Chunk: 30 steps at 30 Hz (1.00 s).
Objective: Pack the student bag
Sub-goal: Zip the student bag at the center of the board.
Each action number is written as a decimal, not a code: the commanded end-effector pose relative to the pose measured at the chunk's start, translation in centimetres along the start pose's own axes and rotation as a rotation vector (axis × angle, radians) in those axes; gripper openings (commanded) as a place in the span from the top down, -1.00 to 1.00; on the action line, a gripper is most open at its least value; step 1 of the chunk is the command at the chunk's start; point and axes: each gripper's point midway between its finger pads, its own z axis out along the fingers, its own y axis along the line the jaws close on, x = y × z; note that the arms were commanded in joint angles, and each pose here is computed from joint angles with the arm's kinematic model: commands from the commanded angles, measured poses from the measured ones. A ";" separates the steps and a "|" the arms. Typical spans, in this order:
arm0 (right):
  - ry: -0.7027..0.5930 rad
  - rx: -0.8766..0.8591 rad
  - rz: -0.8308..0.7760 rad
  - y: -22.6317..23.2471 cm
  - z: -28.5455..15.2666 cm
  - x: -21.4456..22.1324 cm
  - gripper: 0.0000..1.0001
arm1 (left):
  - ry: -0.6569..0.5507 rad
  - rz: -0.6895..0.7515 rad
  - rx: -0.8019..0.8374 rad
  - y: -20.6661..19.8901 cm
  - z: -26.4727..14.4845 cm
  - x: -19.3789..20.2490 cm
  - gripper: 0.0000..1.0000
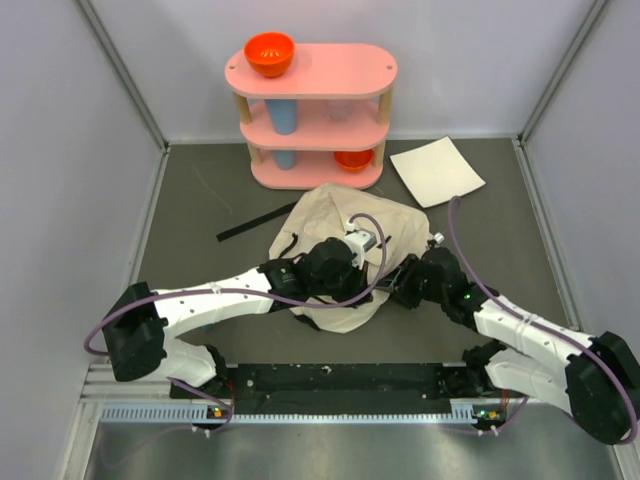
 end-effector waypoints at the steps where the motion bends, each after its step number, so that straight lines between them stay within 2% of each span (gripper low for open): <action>1: -0.082 -0.124 -0.034 4.4 0.2 -2.1 0.59 | -0.067 0.028 0.071 -1.6 -0.7 -1.7 1.00; 3: -0.092 -0.106 -0.031 4.0 0.3 -2.3 1.00 | -0.068 0.027 0.061 -1.4 -0.8 -1.6 1.00; 8: -0.201 -0.055 0.024 1.6 0.1 -3.9 1.00 | -0.076 0.018 -0.009 0.3 -1.9 -0.8 1.00; 10: -0.283 -0.101 0.058 1.9 -0.5 -5.8 1.00 | -0.077 0.009 -0.060 1.6 -2.2 -0.2 1.00; 14: -0.367 -0.124 0.116 0.5 -1.3 -8.0 1.00 | -0.115 -0.004 -0.172 4.1 -3.9 0.4 1.00; 16: -0.383 -0.120 0.116 0.3 -1.6 -8.8 1.00 | -0.103 -0.026 -0.234 5.6 -4.6 1.5 1.00; 21: -0.406 -0.111 0.096 0.1 -1.9 -10.5 1.00 | -0.173 -0.038 -0.396 8.9 -7.0 1.6 1.00; 25: -0.423 -0.100 0.077 0.0 -1.8 -11.7 1.00 | -0.184 -0.056 -0.507 11.3 -8.5 2.7 1.00; 29: -0.429 -0.059 0.024 -0.1 -2.0 -12.7 1.00 | -0.217 -0.068 -0.494 11.4 -8.9 2.6 1.00; 30: -0.404 -0.054 0.000 0.2 -2.1 -12.5 0.83 | -0.202 -0.042 -0.442 10.5 -8.6 2.6 1.00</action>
